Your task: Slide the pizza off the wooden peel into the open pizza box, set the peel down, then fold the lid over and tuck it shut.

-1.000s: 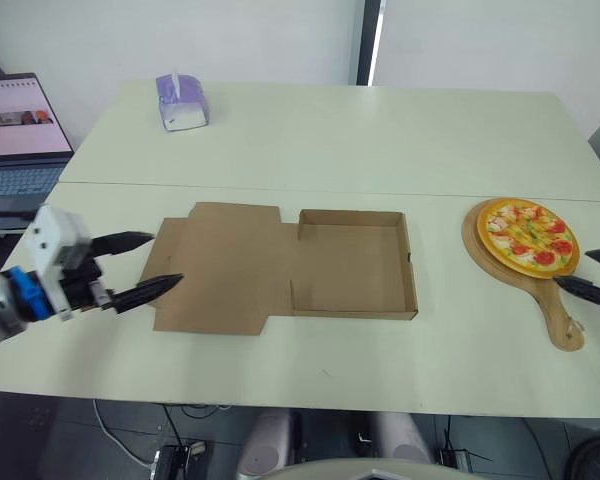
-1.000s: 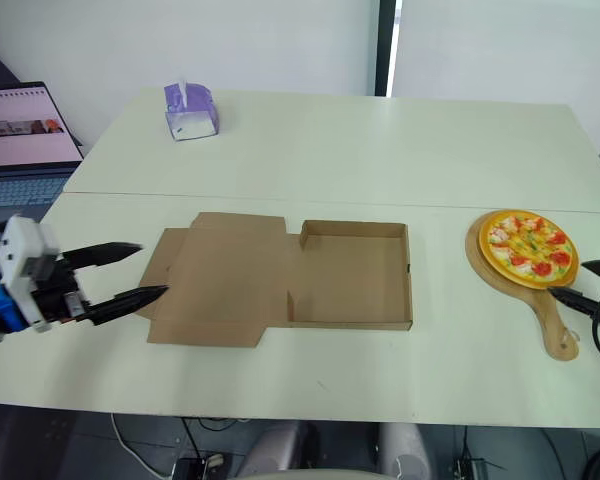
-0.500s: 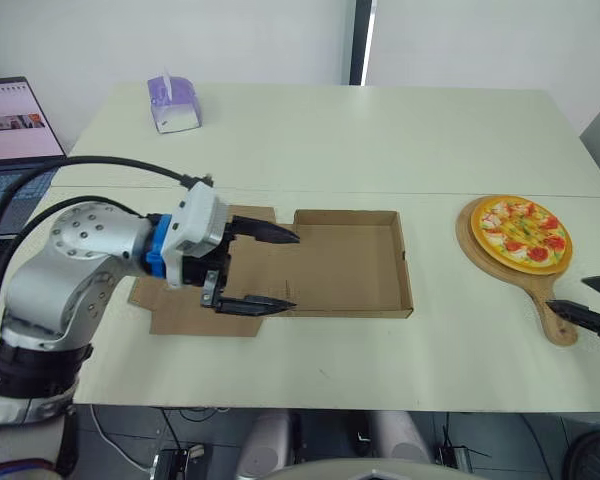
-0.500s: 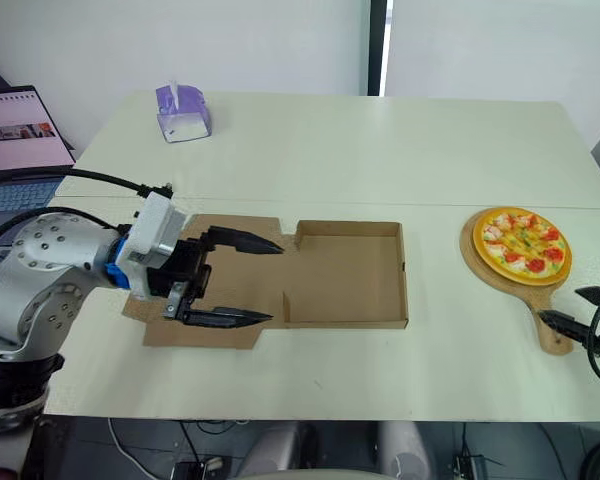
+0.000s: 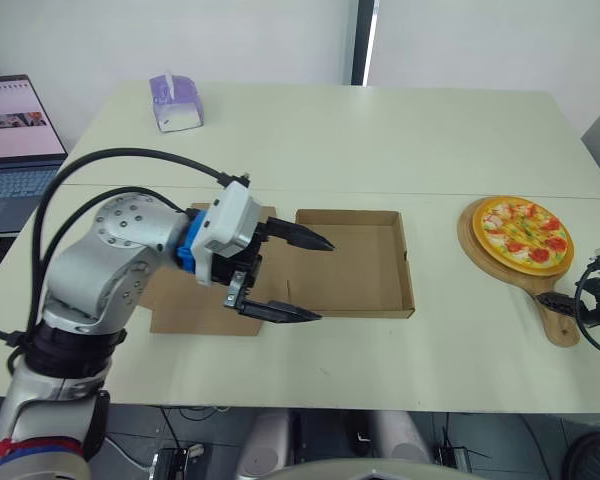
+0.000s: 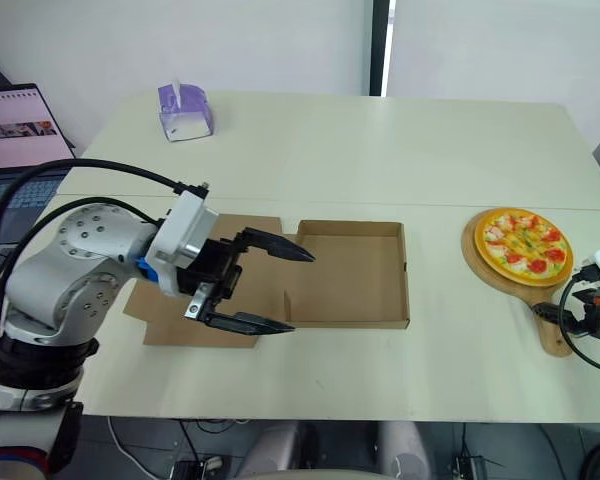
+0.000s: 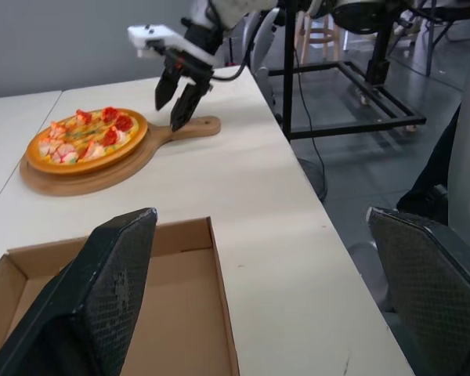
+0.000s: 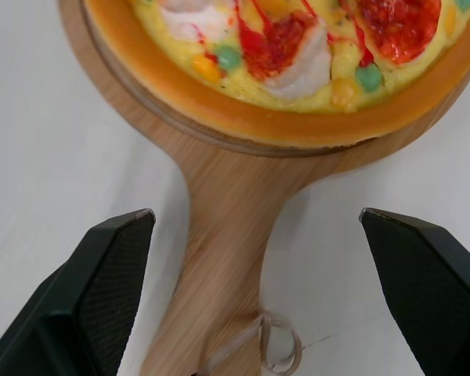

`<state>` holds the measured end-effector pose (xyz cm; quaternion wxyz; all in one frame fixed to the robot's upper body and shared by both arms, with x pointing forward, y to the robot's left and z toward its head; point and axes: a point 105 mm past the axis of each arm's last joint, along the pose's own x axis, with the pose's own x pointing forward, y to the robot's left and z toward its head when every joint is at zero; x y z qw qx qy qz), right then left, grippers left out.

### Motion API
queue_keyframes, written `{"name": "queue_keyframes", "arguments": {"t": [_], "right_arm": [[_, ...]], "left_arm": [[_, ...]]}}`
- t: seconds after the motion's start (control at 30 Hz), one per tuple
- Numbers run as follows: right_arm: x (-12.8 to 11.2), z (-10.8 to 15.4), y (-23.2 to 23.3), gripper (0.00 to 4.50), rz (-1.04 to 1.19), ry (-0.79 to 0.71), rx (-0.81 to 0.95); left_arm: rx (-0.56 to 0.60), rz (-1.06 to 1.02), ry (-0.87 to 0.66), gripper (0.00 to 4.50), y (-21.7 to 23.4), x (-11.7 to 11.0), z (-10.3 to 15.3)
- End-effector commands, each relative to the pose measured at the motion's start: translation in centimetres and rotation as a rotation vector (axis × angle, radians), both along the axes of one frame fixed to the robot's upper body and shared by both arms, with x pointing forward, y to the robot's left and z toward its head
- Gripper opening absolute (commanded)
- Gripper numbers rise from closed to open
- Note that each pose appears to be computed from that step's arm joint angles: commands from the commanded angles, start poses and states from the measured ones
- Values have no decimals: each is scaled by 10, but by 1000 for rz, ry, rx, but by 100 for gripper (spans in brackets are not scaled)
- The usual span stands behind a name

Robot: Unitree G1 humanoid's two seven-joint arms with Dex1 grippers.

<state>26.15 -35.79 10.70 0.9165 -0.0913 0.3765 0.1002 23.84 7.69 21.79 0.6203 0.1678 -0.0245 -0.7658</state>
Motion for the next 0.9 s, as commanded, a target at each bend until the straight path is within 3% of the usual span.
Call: {"name": "queue_keyframes", "arguments": {"t": [0.03, 0.27, 0.37, 0.6, 0.77, 0.9], "right_arm": [[6, 1, -5, 450, -11, 10, -9], [10, -13, -4, 450, -6, 68, 42], [10, -19, -2, 391, 6, 87, 45], [9, -24, 3, 163, -2, 68, 83], [15, -20, 3, 158, -27, -33, 84], [24, -2, 7, 158, 7, -185, 76]], "left_arm": [[-8, -19, -38, 447, -5, 0, 5], [-31, -22, -28, 447, -10, 2, 7], [-44, -10, -28, 450, -12, 4, 9], [-97, 69, -8, 450, -7, 15, 16], [-126, 129, -1, 450, 0, 22, 22], [-131, 190, -7, 450, 9, 29, 25]]}}
